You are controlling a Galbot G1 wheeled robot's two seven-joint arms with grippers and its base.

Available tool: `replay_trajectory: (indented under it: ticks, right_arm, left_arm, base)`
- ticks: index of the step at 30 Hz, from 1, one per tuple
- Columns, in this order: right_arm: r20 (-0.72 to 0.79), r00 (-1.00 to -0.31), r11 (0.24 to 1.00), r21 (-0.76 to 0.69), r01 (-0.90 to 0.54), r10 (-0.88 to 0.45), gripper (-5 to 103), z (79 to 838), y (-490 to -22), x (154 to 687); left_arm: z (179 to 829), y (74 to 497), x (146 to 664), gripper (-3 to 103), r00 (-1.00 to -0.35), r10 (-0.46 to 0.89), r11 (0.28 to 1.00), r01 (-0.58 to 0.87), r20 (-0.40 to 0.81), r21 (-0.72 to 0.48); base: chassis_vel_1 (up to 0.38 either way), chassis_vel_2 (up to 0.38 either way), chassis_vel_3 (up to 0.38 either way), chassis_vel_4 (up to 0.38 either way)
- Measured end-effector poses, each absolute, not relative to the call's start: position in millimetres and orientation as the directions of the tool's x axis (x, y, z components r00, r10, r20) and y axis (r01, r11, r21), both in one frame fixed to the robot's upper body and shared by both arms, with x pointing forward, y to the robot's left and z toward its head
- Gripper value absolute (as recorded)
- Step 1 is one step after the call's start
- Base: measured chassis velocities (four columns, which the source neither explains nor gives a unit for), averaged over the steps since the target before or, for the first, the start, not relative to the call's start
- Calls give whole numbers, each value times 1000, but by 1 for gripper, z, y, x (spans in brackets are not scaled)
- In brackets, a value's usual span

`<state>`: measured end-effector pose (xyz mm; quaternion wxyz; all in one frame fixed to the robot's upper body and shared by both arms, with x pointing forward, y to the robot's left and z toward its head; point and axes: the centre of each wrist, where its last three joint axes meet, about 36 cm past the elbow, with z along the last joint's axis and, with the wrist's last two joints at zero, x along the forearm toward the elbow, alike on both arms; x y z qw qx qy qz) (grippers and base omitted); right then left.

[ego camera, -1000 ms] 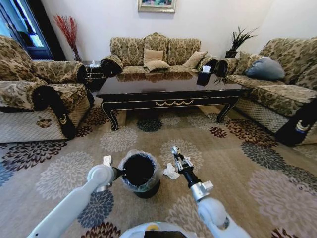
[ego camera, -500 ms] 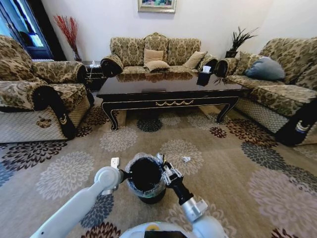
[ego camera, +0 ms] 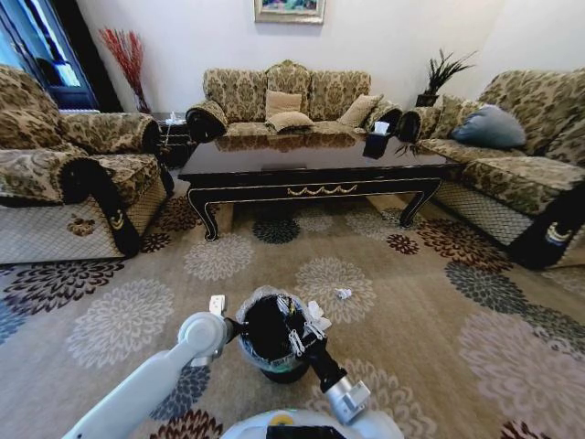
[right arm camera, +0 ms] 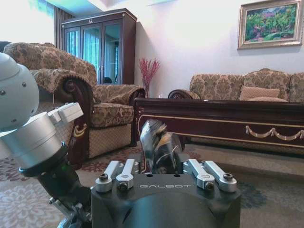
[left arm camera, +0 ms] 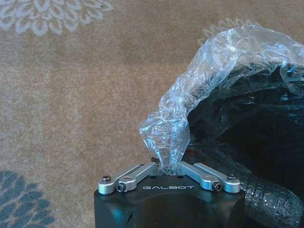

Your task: Move to the front of the table and pick up the trash from the floor, then place it into the trash bin.

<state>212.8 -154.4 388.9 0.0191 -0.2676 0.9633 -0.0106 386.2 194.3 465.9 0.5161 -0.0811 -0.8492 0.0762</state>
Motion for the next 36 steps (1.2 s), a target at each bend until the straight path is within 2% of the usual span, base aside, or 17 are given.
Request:
replay_trajectory:
  ticks: [1, 3, 5, 6, 8, 9, 11, 12, 15, 17, 18, 21, 32, 36]
  right_arm:
    - [-29, -856, 857, -31, -515, -516, 43, 388, -154, 213]
    - [-27, -856, 857, -31, -515, -516, 43, 387, -154, 213]
    - [-26, -857, 857, -32, -514, -514, 54, 387, -154, 213]
    - [-26, -857, 857, -32, -514, -514, 54, 387, -154, 213]
    - [-26, -858, 858, -32, -513, -514, 66, 387, -155, 213]
    - [-25, -858, 858, -32, -513, -514, 66, 387, -155, 213]
    - [-25, -859, 859, -29, -511, -512, 78, 386, -154, 212]
    - [-25, -859, 859, -29, -511, -512, 78, 386, -154, 212]
    - [-29, -862, 862, -37, -505, -506, 93, 386, -156, 214]
    - [-31, -863, 863, -41, -503, -505, 93, 386, -157, 216]
    - [-33, -864, 864, -43, -501, -503, 97, 386, -159, 217]
    - [-49, -873, 874, -46, -484, -486, 100, 389, -166, 226]
    - [-55, -900, 901, -69, -428, -432, 100, 383, -185, 247]
    - [-57, -916, 914, -120, -388, -397, 100, 370, -202, 265]
  left_arm:
    - [465, 195, 386, 0, -453, 215, 976, 58, 865, -212]
    - [464, 195, 386, 0, -452, 213, 976, 56, 866, -210]
    - [462, 194, 386, 0, -450, 213, 976, 54, 867, -212]
    - [462, 194, 386, 0, -450, 213, 976, 54, 867, -212]
    - [462, 194, 386, 0, -450, 216, 975, 54, 867, -215]
    - [461, 194, 386, 0, -450, 215, 975, 53, 867, -215]
    - [459, 196, 385, 0, -450, 209, 976, 46, 868, -211]
    - [459, 196, 385, 0, -450, 209, 976, 46, 868, -211]
    - [455, 201, 383, 0, -450, 199, 978, 37, 871, -205]
    - [455, 203, 383, 0, -450, 197, 979, 35, 871, -203]
    - [455, 204, 383, 0, -451, 194, 979, 34, 871, -200]
    - [458, 211, 384, 0, -462, 184, 980, 20, 867, -197]
    - [466, 231, 389, 0, -487, 165, 979, -25, 858, -202]
    - [472, 243, 396, 0, -504, 149, 979, -45, 851, -198]
  base:
    - [0, 0, 0, 0]
    - [0, 0, 0, 0]
    - [0, 0, 0, 0]
    - [0, 0, 0, 0]
    - [0, 0, 0, 0]
    - [0, 0, 0, 0]
    - [0, 0, 0, 0]
    - [0, 0, 0, 0]
    - [0, 0, 0, 0]
    - [0, 0, 0, 0]
    - [0, 0, 0, 0]
    - [0, 0, 0, 0]
    - [0, 0, 0, 0]
    - [0, 0, 0, 0]
